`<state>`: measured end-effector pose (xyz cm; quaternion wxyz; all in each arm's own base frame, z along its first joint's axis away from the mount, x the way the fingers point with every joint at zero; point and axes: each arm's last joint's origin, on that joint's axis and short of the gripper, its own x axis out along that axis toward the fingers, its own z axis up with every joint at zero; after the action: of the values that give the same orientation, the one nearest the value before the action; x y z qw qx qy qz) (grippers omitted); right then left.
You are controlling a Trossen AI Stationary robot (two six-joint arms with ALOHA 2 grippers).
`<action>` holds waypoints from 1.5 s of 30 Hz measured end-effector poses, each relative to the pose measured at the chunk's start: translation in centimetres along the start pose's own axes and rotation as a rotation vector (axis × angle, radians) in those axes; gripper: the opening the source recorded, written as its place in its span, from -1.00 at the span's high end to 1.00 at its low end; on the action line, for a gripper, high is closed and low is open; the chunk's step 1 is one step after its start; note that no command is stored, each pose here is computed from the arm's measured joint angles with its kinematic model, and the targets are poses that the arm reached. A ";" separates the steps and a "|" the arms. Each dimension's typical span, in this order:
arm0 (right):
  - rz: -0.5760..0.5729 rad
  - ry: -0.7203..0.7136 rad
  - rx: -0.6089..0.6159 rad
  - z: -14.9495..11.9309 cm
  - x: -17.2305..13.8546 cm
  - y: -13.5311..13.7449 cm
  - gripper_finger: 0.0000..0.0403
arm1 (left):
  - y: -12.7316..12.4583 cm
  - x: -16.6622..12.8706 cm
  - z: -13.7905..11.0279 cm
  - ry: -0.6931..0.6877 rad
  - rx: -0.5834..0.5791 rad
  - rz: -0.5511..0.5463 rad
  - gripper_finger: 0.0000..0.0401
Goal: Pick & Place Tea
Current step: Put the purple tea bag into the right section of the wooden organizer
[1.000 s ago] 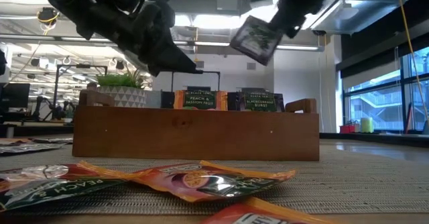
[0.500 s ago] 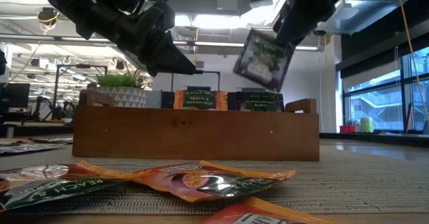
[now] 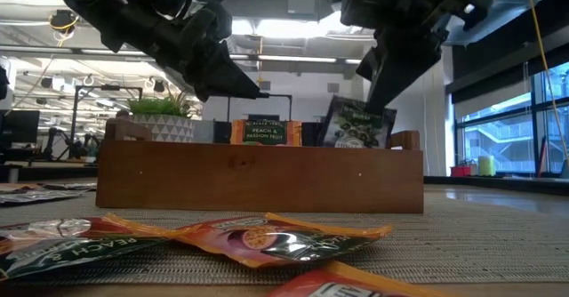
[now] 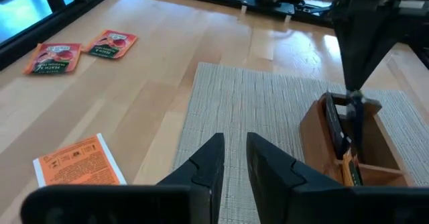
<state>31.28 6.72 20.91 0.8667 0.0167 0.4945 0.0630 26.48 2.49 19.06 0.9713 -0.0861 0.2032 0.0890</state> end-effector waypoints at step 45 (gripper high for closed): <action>-0.044 0.015 -0.155 1.4 -1.0 -0.1 0.85 | 0.0 0.0 -0.2 0.022 0.002 0.004 0.70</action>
<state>31.97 6.58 22.43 0.8630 -0.0618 0.4947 0.0822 26.41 2.47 18.88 0.9689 -0.0856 0.2142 0.0896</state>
